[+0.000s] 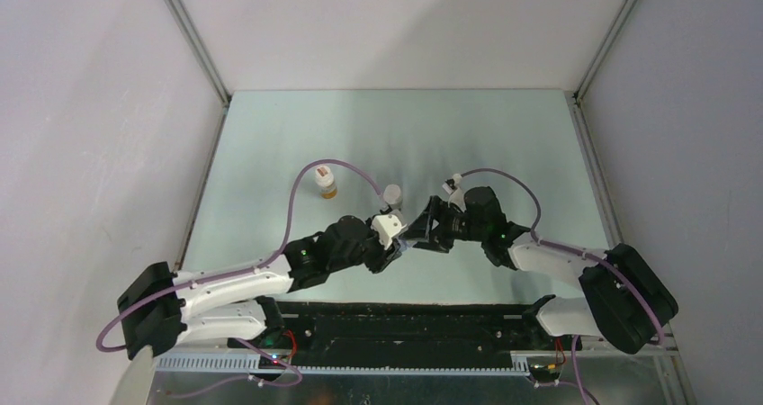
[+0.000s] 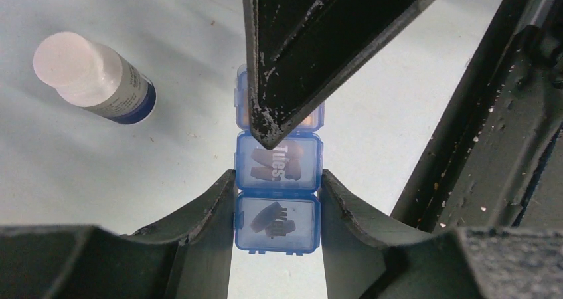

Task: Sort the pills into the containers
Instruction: Close the pill container at the center of the board.

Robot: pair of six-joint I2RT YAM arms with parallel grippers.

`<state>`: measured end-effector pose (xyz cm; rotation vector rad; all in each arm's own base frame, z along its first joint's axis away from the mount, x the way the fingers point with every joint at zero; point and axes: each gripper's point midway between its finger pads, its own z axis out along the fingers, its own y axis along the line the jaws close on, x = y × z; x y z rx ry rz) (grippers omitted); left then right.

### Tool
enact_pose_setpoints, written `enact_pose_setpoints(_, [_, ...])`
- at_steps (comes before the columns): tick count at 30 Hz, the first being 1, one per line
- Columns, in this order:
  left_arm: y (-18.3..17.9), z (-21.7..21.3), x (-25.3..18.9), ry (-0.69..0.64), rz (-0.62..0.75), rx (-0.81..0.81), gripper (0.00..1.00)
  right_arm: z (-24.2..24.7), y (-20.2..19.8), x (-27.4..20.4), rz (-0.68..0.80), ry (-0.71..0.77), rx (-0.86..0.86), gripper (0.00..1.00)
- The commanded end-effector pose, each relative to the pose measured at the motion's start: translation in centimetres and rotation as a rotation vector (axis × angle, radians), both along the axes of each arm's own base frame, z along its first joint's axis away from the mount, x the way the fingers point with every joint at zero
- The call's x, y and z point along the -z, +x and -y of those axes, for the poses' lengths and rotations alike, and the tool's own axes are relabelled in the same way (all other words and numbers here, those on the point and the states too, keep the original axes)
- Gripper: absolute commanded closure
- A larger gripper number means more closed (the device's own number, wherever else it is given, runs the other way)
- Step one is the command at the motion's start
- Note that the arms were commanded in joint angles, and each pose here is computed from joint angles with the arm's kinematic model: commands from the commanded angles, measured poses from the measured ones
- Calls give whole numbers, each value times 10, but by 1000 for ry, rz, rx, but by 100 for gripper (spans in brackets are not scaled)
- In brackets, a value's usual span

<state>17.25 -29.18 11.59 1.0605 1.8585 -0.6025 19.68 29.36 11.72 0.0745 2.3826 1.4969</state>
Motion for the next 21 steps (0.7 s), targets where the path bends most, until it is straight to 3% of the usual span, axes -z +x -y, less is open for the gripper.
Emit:
enact_pose_setpoints(1, [-4,10,-32,-67,41,60,96,-6,2,-30,34,101,-8,25])
enact_pose_setpoints(8, [-6,8,-33,-45,38,71,96,-7,1,-42,23,138,5,35])
enact_pose_setpoints(11, [-5,8,-33,-44,41,68,96,-9,-3,-45,7,163,-27,52])
enact_pose_setpoints(13, [-4,7,-32,-41,44,63,96,-10,-6,-45,-1,167,-41,57])
enact_pose_setpoints(16, [-4,7,-30,-38,40,61,96,-9,-7,-44,-1,163,-49,58])
enact_pose_setpoints(19, [-5,7,-30,-40,39,65,96,-10,-6,-39,-7,153,-51,49])
enact_pose_setpoints(21, [-6,8,-31,-44,39,71,96,-11,-5,-37,-8,154,-53,47])
